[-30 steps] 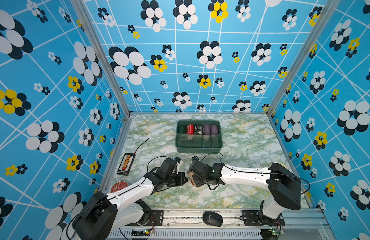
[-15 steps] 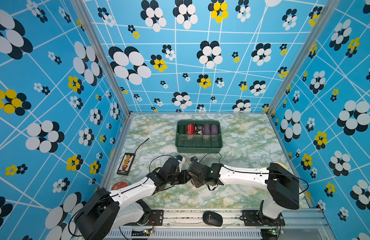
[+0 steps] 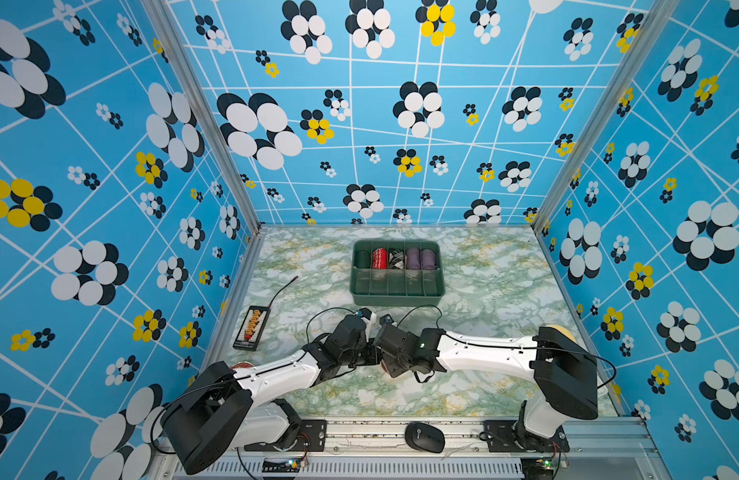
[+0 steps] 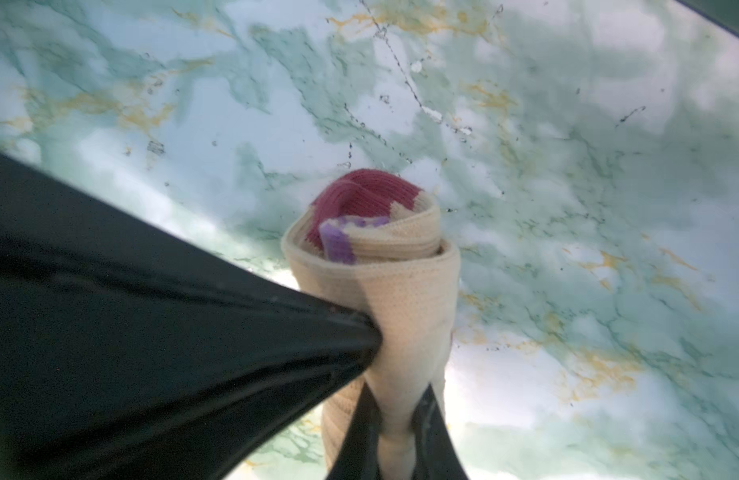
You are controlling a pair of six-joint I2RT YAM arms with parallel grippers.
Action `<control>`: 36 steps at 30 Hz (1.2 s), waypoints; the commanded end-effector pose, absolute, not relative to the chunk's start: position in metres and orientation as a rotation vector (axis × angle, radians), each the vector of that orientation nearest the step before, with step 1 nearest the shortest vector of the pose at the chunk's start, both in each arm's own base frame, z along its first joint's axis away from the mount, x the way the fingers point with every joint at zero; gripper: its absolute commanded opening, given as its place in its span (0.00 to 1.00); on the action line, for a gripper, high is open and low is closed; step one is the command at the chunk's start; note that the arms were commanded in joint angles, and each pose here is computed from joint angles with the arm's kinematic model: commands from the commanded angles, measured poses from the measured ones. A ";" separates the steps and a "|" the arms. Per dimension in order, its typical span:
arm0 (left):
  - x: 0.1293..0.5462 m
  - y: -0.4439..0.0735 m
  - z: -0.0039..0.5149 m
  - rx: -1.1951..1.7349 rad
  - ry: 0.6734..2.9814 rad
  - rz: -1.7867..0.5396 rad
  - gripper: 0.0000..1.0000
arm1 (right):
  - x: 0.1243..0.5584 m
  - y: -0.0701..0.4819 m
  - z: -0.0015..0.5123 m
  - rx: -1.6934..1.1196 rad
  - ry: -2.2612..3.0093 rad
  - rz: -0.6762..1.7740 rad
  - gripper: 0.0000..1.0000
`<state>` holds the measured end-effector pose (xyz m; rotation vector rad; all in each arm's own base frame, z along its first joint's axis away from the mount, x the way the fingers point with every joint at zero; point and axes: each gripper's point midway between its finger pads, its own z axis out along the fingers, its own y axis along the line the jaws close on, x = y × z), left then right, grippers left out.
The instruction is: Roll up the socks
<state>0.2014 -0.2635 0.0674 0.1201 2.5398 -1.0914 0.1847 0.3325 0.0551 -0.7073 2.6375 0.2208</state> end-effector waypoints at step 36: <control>0.164 -0.236 -0.024 0.196 2.822 -0.872 0.00 | 0.185 0.317 0.054 -0.515 2.664 0.503 0.45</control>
